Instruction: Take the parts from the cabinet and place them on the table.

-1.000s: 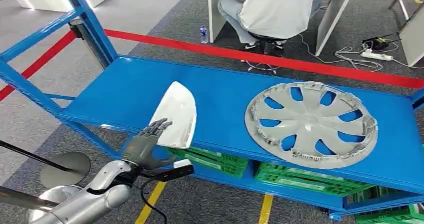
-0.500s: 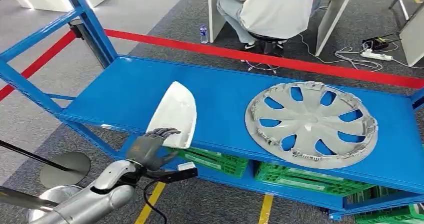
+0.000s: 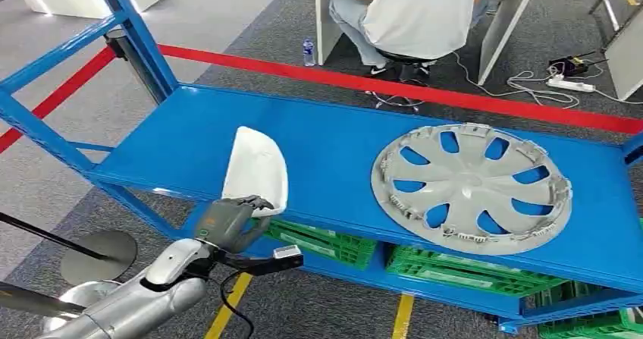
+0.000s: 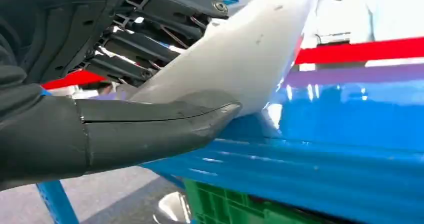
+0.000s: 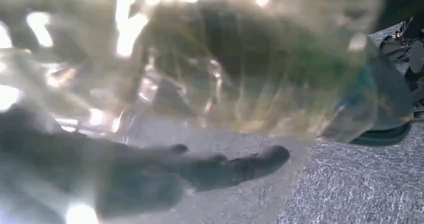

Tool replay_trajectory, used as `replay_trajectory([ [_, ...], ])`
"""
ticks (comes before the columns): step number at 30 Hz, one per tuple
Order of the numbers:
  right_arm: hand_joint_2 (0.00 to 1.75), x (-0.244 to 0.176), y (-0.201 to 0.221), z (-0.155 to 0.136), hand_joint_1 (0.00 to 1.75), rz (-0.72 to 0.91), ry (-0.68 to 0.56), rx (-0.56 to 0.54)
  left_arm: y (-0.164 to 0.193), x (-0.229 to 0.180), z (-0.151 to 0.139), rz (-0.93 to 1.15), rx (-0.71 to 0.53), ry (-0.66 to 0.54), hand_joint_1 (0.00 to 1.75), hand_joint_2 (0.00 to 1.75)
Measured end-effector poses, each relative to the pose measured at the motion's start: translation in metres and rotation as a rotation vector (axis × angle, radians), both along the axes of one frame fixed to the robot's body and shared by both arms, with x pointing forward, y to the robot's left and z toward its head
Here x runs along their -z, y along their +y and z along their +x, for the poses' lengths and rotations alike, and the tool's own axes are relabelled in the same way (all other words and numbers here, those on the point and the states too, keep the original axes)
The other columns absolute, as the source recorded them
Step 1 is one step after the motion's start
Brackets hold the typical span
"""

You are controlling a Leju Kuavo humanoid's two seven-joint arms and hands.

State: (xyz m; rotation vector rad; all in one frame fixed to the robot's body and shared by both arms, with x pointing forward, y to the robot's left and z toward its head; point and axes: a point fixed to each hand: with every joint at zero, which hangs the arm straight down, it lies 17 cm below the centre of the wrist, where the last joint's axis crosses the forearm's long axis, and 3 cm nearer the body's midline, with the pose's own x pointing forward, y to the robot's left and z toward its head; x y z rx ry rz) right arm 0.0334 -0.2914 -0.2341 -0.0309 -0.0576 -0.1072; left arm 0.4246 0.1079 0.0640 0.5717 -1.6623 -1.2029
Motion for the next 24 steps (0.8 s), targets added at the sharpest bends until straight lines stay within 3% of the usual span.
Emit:
replay_trajectory([
  [14,0.0,0.001,0.0,0.0,0.0,0.005,0.0,-0.001,0.019,-0.07,0.016,0.059,-0.042,-0.309,1.75,1.75],
  [24,0.0,0.003,0.0,0.0,0.0,0.013,-0.001,-0.001,0.02,-0.172,0.008,0.018,-0.036,-0.62,1.75,1.75],
])
